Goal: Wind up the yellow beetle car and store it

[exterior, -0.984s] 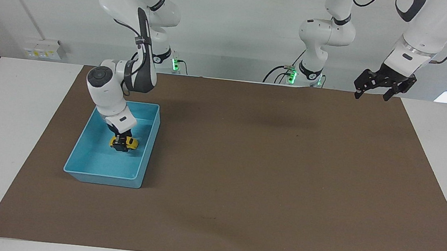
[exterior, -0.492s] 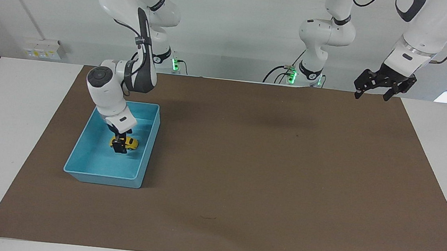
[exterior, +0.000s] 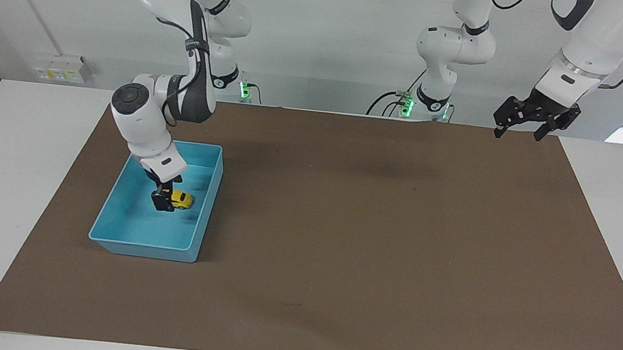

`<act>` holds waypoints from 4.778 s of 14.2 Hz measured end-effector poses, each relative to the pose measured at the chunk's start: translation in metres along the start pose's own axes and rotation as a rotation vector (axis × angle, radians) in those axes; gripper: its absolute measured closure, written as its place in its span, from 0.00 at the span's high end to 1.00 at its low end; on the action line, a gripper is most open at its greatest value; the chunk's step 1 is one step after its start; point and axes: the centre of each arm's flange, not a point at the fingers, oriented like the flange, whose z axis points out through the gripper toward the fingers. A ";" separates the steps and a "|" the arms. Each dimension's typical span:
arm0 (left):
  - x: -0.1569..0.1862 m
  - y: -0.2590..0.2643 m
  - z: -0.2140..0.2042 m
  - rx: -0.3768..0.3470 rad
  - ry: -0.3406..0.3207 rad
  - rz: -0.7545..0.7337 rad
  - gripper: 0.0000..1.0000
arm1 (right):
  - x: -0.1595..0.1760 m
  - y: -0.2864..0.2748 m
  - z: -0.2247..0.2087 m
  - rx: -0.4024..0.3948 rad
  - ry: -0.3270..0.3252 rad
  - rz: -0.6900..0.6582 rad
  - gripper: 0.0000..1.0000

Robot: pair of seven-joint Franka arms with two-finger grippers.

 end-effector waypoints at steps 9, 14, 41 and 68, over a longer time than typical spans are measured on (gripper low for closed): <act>0.000 0.000 0.000 0.000 0.000 0.000 1.00 | 0.003 0.018 -0.074 -0.011 0.029 0.015 1.00; 0.000 0.000 0.000 0.000 0.000 0.000 1.00 | 0.005 0.020 -0.086 -0.013 0.060 0.032 1.00; 0.000 0.000 0.000 0.000 0.000 0.000 1.00 | -0.037 -0.011 -0.264 0.034 0.062 0.950 1.00; 0.000 0.000 0.000 0.000 0.000 0.000 1.00 | 0.000 -0.044 -0.332 0.096 -0.094 1.637 1.00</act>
